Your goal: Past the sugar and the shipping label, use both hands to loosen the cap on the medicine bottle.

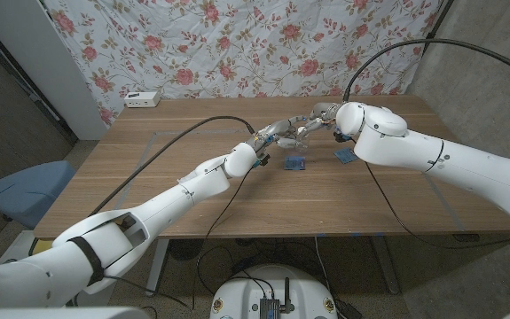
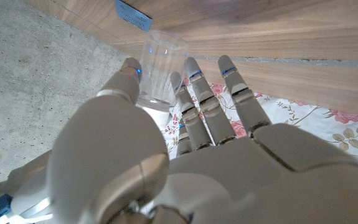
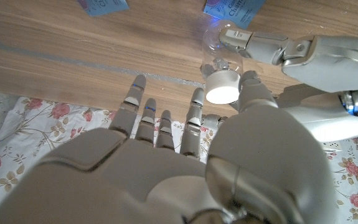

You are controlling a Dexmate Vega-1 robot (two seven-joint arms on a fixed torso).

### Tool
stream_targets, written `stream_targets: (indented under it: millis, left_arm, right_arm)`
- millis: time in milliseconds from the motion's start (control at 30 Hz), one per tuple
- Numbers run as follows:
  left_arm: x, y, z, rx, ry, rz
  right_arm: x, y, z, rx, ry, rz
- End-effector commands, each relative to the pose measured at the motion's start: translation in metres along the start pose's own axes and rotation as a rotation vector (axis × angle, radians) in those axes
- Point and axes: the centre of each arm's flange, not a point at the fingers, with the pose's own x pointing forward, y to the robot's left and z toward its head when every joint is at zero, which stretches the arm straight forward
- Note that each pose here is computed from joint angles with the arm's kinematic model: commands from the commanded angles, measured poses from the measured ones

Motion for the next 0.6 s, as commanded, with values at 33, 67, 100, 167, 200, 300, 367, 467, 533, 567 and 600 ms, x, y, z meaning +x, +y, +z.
stream_targets:
  millis: [33, 67, 100, 167, 200, 300, 367, 467, 533, 567, 600]
  left_arm:
    - [0.0009, 0.0004, -0.0001, -0.001, -0.003, -0.002]
    - [0.0009, 0.0004, -0.0001, -0.001, -0.003, -0.001]
    - [0.0010, 0.0004, -0.0002, -0.001, -0.003, -0.001]
    - [0.0010, 0.0004, -0.0002, -0.001, -0.003, 0.000]
    - [0.0009, 0.0003, -0.0003, -0.001, -0.003, -0.001]
    - [0.0008, 0.0001, -0.0003, -0.002, -0.002, -0.001]
    - [0.0006, -0.0001, -0.0003, -0.002, -0.002, -0.001]
    - [0.0001, -0.0005, -0.0002, -0.004, -0.001, -0.001]
    - [-0.0002, -0.0010, -0.0002, -0.004, 0.000, -0.001]
    - [-0.0003, -0.0011, -0.0002, -0.005, 0.000, -0.001]
    - [-0.0004, -0.0013, -0.0002, -0.005, 0.001, 0.000]
  right_arm:
    - [0.0011, 0.0005, 0.0014, -0.002, 0.003, -0.021]
    - [0.0012, 0.0005, 0.0015, 0.000, 0.005, -0.019]
    - [0.0012, 0.0005, 0.0015, -0.003, 0.004, -0.018]
    - [0.0014, 0.0007, 0.0016, 0.000, 0.003, -0.020]
    - [0.0015, 0.0008, 0.0017, 0.001, 0.003, -0.022]
    - [0.0015, 0.0012, 0.0020, 0.001, 0.002, -0.029]
    - [0.0013, 0.0016, 0.0021, -0.001, 0.003, -0.032]
    - [0.0008, 0.0020, 0.0022, 0.001, 0.002, -0.038]
    - [0.0006, 0.0023, 0.0022, 0.002, 0.001, -0.041]
    - [0.0005, 0.0024, 0.0022, 0.002, 0.001, -0.043]
    - [0.0003, 0.0026, 0.0023, 0.002, 0.001, -0.047]
